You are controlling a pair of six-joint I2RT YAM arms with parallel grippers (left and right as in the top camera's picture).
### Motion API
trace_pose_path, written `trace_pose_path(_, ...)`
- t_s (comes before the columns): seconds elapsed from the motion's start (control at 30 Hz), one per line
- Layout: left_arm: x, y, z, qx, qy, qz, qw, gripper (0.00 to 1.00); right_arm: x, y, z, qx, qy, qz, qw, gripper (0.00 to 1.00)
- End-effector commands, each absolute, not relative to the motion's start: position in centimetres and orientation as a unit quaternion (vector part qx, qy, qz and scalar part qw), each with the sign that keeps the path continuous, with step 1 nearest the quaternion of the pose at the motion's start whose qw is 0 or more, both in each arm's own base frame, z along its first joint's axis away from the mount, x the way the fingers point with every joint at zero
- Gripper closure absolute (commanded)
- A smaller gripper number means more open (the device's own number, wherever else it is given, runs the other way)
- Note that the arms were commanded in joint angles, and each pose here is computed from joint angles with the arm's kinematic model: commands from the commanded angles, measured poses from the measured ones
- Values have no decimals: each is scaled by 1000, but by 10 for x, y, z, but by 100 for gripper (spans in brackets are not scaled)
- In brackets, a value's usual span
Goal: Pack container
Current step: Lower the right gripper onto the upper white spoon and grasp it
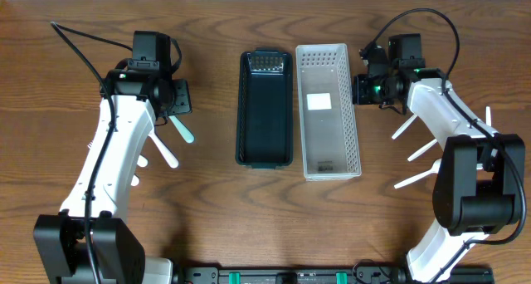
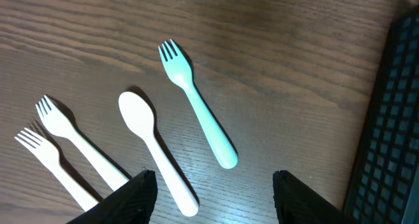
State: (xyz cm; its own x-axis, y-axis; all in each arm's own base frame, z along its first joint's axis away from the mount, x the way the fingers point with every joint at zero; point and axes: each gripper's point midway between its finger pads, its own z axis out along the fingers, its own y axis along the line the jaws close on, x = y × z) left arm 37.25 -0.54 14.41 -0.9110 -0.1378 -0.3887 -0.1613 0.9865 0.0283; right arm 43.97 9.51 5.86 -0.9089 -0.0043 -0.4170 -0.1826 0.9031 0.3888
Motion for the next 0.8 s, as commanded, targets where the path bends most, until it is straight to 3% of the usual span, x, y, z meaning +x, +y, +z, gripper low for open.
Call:
trace_pose_path(0.0, 375, -2, 148, -80, 976, 34, 198, 41, 443, 103, 68, -69, 946, 231, 218, 94)
trace_pose_path(0.13, 374, -2, 147, -80, 977, 35, 196, 40, 446, 92, 64, -58, 953, 201, 221, 87)
trace_pose_path(0.17, 374, -2, 147, -80, 977, 35, 196, 40, 448, 84, 61, -43, 957, 180, 221, 81)
trace_pose_path(0.2, 374, -2, 147, -80, 977, 35, 196, 32, 450, 73, 58, -17, 964, 150, 221, 72)
trace_pose_path(0.3, 374, -2, 147, -80, 977, 35, 196, 19, 451, 34, 54, 66, 971, 55, 221, 70)
trace_pose_path(0.4, 373, -2, 147, -80, 977, 35, 195, 18, 445, 4, 62, 137, 965, -3, 224, 71)
trace_pose_path(0.57, 373, -2, 147, -80, 977, 35, 194, 16, 414, -43, 69, 333, 920, -60, 198, 51)
trace_pose_path(0.77, 372, -2, 147, -80, 977, 35, 192, 16, 391, -80, 61, 444, 878, -74, 166, 43)
